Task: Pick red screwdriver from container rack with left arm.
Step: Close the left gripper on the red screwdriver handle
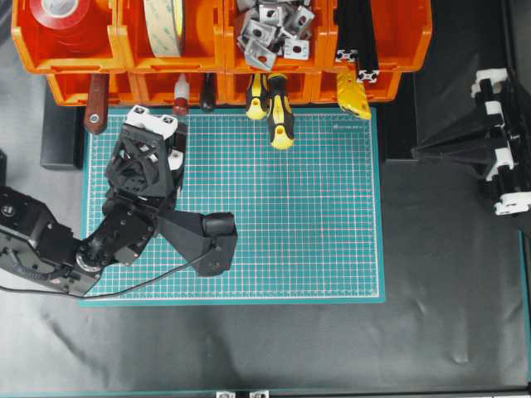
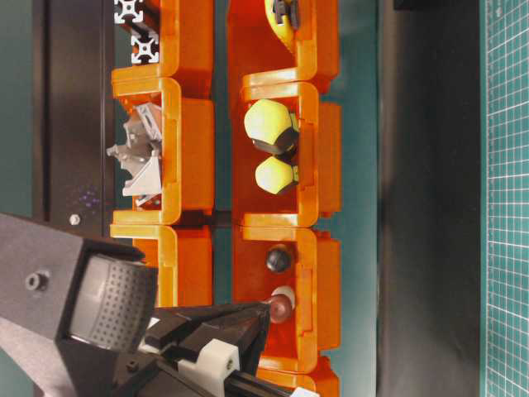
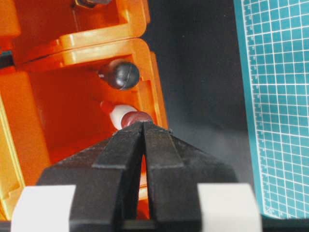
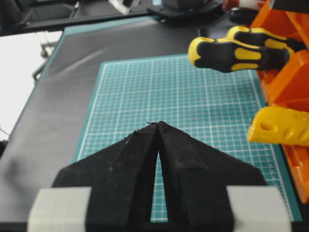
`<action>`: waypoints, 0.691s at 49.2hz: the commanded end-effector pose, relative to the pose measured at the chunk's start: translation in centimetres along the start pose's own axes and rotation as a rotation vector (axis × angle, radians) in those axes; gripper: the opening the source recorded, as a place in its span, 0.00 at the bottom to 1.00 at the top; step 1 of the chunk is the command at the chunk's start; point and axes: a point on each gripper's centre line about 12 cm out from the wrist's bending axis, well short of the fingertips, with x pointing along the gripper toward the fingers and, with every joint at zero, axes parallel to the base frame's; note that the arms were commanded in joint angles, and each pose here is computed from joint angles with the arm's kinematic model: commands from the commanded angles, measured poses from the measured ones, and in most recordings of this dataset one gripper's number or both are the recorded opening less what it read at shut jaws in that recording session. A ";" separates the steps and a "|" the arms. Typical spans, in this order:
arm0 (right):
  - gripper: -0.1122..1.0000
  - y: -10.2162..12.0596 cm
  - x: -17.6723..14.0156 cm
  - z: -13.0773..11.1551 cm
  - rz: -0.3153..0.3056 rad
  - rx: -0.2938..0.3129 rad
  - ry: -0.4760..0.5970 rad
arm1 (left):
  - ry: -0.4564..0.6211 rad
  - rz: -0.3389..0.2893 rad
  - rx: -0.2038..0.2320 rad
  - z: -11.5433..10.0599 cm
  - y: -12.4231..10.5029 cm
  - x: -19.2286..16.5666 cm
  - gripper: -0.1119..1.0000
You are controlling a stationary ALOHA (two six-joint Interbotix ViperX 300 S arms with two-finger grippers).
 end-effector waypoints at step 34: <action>0.10 0.8 0.1 0.0 0.046 -0.019 0.006 | -0.044 -0.038 -0.098 -1.6 1.8 1.9 0.86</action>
